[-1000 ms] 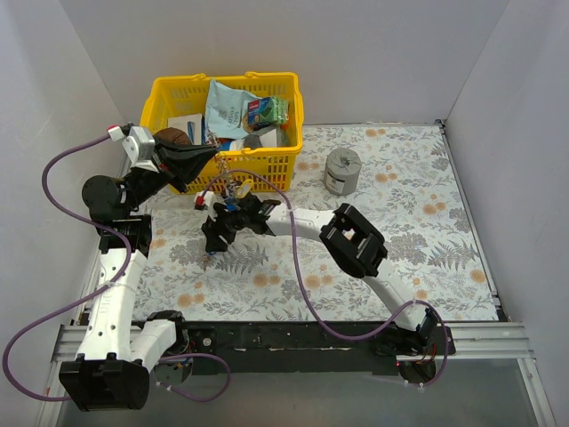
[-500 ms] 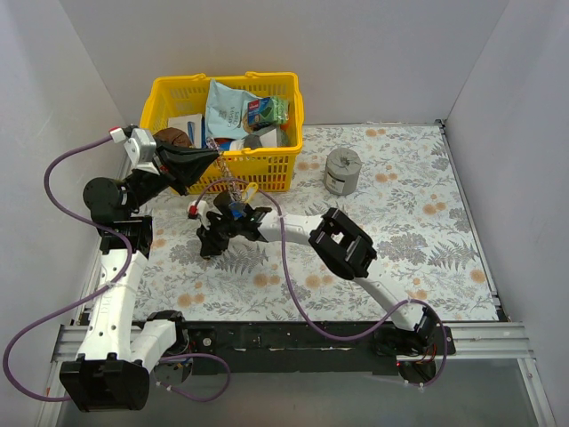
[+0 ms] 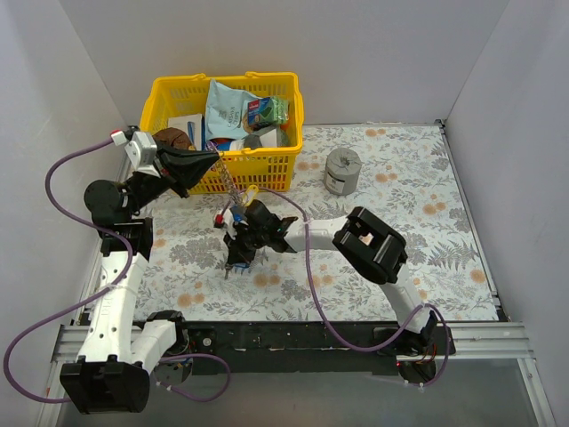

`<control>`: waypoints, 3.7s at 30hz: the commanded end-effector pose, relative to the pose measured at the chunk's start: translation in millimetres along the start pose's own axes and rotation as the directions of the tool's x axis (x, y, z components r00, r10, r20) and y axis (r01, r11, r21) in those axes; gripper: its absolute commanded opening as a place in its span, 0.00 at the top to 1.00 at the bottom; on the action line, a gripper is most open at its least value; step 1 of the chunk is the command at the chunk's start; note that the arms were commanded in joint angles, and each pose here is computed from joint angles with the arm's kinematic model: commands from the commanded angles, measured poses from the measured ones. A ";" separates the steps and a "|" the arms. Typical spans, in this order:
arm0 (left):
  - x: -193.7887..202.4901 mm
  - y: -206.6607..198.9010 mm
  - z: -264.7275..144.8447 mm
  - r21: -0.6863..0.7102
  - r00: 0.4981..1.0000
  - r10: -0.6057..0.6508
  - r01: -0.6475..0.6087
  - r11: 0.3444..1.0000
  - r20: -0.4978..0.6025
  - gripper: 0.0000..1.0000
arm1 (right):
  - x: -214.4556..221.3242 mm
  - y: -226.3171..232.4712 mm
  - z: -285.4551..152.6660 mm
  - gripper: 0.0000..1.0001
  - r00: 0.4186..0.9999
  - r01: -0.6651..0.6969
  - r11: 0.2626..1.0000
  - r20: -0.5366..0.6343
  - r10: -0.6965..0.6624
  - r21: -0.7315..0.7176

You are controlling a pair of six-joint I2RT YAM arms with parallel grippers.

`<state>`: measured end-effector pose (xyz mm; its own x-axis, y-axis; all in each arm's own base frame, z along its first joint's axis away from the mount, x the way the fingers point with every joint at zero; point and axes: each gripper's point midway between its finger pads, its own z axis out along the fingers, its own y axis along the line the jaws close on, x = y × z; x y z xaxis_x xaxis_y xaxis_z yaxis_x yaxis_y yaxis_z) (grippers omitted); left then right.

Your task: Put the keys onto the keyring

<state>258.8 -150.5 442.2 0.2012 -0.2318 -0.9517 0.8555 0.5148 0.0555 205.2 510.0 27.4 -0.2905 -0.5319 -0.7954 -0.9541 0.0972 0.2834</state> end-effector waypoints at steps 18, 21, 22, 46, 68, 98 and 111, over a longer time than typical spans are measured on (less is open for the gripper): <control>82.0 -18.9 -5.9 0.077 0.979 -0.167 0.177 0.981 -0.117 1.00 | 158.5 -38.1 -143.7 0.99 0.873 -0.315 0.855 -0.228 0.431 0.411; 98.3 -27.4 -6.1 0.090 0.971 -0.198 0.211 0.973 -0.138 1.00 | 175.5 -37.2 -160.7 0.99 0.839 -0.338 0.815 -0.243 0.488 0.470; 104.6 -30.1 -5.6 0.091 0.967 -0.210 0.225 0.970 -0.146 1.00 | 179.5 -36.9 -165.0 0.99 0.829 -0.344 0.804 -0.246 0.502 0.485; 258.8 -101.9 -27.9 0.058 0.842 -0.429 0.471 0.880 -0.327 1.00 | 129.9 -47.2 -236.9 0.91 0.842 -0.464 0.740 -0.016 0.539 0.486; 272.8 -110.8 -31.0 0.071 0.821 -0.451 0.503 0.861 -0.351 1.00 | 123.4 -35.0 -247.6 0.42 0.896 -0.292 0.759 -0.112 0.431 0.582; 270.4 -115.8 -29.8 0.095 0.808 -0.467 0.529 0.843 -0.360 1.00 | 123.3 -43.8 -220.7 0.90 0.904 -0.228 0.791 -0.178 0.389 0.568; 271.2 -117.2 -30.4 0.098 0.804 -0.471 0.536 0.839 -0.363 1.00 | 112.0 -42.2 -224.9 0.99 0.919 -0.220 0.799 -0.155 0.362 0.560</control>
<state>202.7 -246.7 162.2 -0.4383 -0.1244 -0.8902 0.8533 0.2536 -0.4556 218.8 246.6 28.0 -0.6370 -0.5999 -0.4842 -0.7251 0.6795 0.1120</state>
